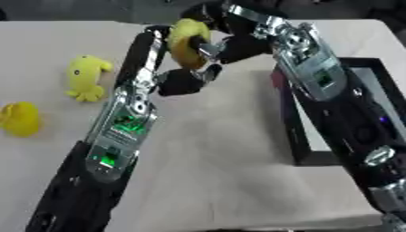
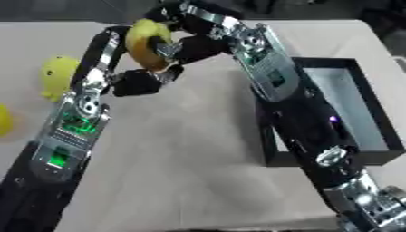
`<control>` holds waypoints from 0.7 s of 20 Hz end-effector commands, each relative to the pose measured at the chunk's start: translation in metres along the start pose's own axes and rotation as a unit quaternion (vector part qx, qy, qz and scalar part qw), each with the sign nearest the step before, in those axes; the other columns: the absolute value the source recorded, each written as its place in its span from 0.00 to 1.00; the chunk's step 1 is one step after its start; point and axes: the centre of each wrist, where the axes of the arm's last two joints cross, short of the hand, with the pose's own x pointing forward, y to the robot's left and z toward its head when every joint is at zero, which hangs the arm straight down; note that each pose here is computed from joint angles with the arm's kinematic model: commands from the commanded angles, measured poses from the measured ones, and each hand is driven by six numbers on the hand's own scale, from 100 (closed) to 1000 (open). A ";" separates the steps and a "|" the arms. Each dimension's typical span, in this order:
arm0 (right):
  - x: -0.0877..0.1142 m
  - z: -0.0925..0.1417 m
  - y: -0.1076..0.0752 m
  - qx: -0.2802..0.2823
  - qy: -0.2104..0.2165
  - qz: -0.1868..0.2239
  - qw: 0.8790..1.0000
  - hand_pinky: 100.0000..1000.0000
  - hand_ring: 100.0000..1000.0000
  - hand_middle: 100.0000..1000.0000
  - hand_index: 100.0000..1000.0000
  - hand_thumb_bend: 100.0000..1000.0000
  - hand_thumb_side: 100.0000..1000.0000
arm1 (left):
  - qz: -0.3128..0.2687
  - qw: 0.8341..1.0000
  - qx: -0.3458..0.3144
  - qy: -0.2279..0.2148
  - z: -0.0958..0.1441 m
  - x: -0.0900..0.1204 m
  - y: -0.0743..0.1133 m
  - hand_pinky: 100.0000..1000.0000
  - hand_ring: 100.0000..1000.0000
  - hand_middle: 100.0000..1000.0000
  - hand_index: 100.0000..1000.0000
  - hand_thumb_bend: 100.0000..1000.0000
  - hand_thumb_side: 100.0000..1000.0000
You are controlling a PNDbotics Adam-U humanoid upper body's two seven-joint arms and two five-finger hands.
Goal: Pick up the objects with one hand, pass them to the other hand, and then place them into the box on the other side of the table.
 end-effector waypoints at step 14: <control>0.001 0.046 -0.032 -0.074 0.016 0.002 0.997 0.98 1.00 0.90 0.46 0.00 0.11 | -0.005 0.997 0.043 0.056 0.006 -0.039 0.036 0.86 0.70 0.63 0.93 0.49 0.15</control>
